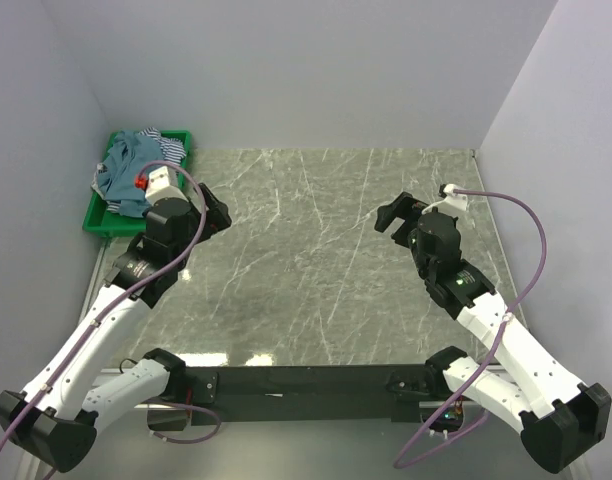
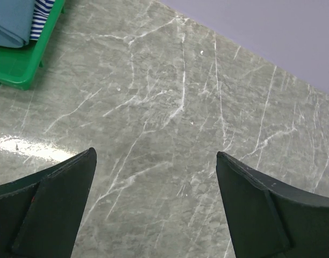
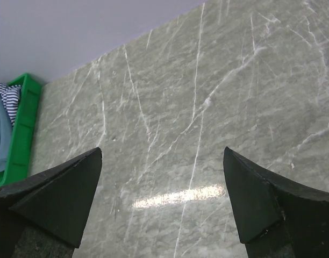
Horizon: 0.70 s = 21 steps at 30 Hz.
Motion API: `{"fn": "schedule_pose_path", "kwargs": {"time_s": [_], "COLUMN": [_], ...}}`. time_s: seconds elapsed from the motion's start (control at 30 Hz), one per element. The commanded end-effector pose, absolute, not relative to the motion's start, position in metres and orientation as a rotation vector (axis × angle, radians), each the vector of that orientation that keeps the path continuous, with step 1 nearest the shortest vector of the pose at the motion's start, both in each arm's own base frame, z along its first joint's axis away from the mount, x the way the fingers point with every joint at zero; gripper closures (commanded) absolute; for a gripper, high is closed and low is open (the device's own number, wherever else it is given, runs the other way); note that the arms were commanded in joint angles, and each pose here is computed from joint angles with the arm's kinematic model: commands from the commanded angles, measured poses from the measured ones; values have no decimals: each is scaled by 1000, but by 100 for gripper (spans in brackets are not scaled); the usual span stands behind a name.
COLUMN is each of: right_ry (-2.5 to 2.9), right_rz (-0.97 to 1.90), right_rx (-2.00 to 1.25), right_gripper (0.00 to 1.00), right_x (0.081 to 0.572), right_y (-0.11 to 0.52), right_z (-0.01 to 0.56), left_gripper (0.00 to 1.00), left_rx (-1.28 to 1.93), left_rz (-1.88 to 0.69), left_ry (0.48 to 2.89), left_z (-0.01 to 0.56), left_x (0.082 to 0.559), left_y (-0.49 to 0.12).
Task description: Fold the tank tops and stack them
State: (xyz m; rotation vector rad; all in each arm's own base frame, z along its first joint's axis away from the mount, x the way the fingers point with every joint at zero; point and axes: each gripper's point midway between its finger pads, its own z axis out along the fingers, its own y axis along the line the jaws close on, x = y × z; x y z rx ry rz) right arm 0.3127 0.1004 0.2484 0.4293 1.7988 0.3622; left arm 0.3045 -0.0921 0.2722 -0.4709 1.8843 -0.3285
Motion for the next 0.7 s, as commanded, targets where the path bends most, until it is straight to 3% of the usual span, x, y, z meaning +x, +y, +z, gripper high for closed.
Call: {"fn": "schedule_pose_path", "kwargs": {"time_s": [0.0,0.3,0.5,0.67], "right_ry": [1754,1786,1884,1938], "right_rz": [377,417,472,509], "right_rx": [428,364,270,221], "right_gripper": [0,0,1,3], "right_x": [314,313,317,318], "right_y": [100,112,135,148], "right_z": [261,261,248,239], "left_gripper": [1,0,1,1], "left_rx": [-533,-751,-1042,-1177], "left_rz": [-324,-173,-8,177], "left_ry": [1811,1704,1618,1604], "left_z": [299,318,312,272], "left_x": [312,358,434,486], "left_y": [-85,-53,42,118]}}
